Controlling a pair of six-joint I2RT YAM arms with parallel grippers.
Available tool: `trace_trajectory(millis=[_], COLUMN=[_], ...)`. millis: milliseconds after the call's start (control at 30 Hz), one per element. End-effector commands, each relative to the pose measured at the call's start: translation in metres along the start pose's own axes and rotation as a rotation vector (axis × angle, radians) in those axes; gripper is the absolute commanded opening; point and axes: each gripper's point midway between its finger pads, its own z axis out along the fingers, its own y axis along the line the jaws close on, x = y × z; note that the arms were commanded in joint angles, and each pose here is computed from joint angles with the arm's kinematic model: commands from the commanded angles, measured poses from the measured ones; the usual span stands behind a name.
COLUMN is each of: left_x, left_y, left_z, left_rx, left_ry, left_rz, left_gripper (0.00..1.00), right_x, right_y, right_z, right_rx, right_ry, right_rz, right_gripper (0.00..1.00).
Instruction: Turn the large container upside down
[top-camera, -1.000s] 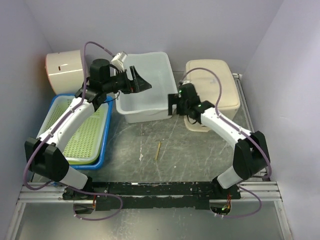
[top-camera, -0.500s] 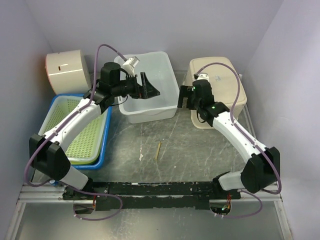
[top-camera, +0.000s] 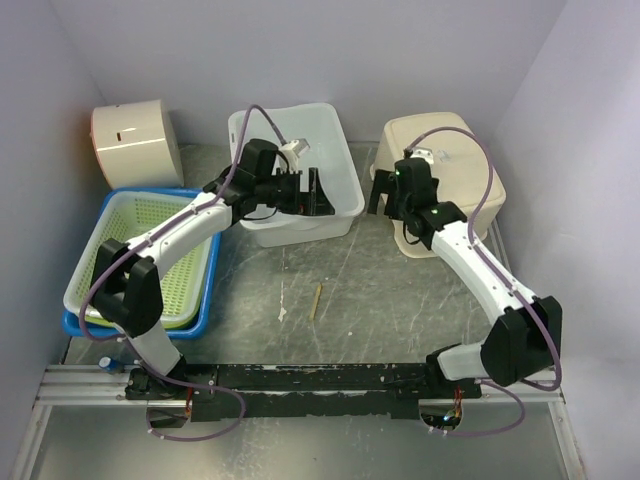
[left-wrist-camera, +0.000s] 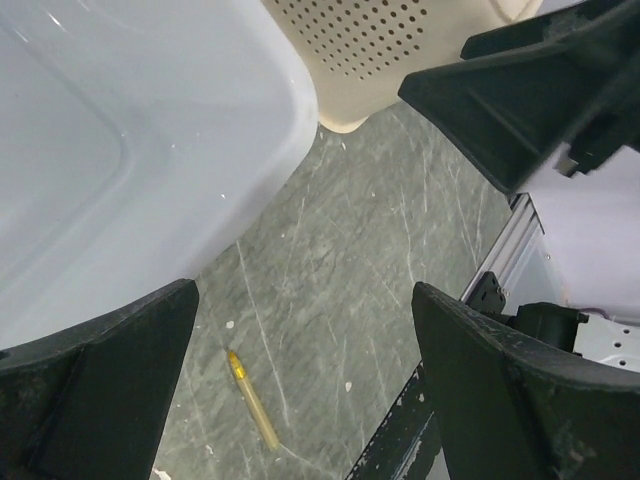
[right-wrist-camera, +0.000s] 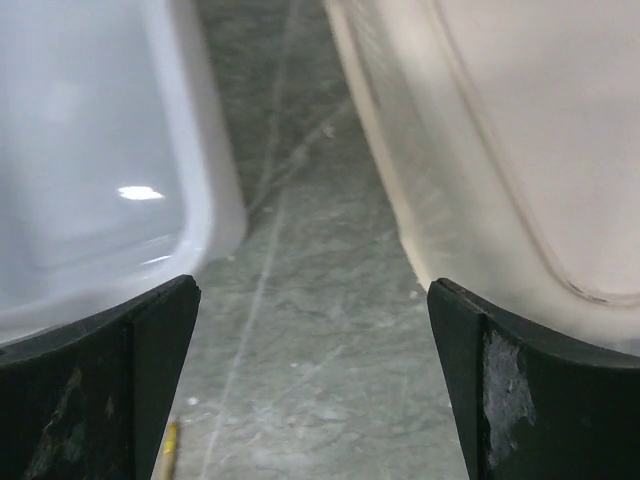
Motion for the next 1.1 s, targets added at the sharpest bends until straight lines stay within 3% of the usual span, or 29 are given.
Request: trace_trajectory(millis=[0,400,600,767,1067], left_x=[-0.031,-0.019,-0.013,-0.012,-0.003], left_y=[-0.018,0.01,0.008,0.003,-0.009], left_z=[-0.007,-0.01,-0.017,-0.02,-0.011], left_rx=[0.006,-0.105,-0.106,-0.093,-0.046], left_ry=[-0.082,-0.082,-0.073,-0.068,-0.043], left_rz=[0.075,0.003,0.013,0.02,0.027], left_gripper=[1.0,0.99,0.99,1.0,0.99], right_x=[-0.054,-0.115,-0.116,-0.112,-0.114], right_y=[0.044,0.058,0.032,-0.017,-0.066], right_z=[-0.025,0.089,0.15,0.168,0.181], right_rx=[-0.208,0.062,0.266,0.408,0.405], right_ry=[-0.156,-0.183,-0.159,-0.143,-0.12], right_rz=[0.021,0.145,0.195,0.219,0.219], right_gripper=[1.0,1.0,1.0,1.0,1.0])
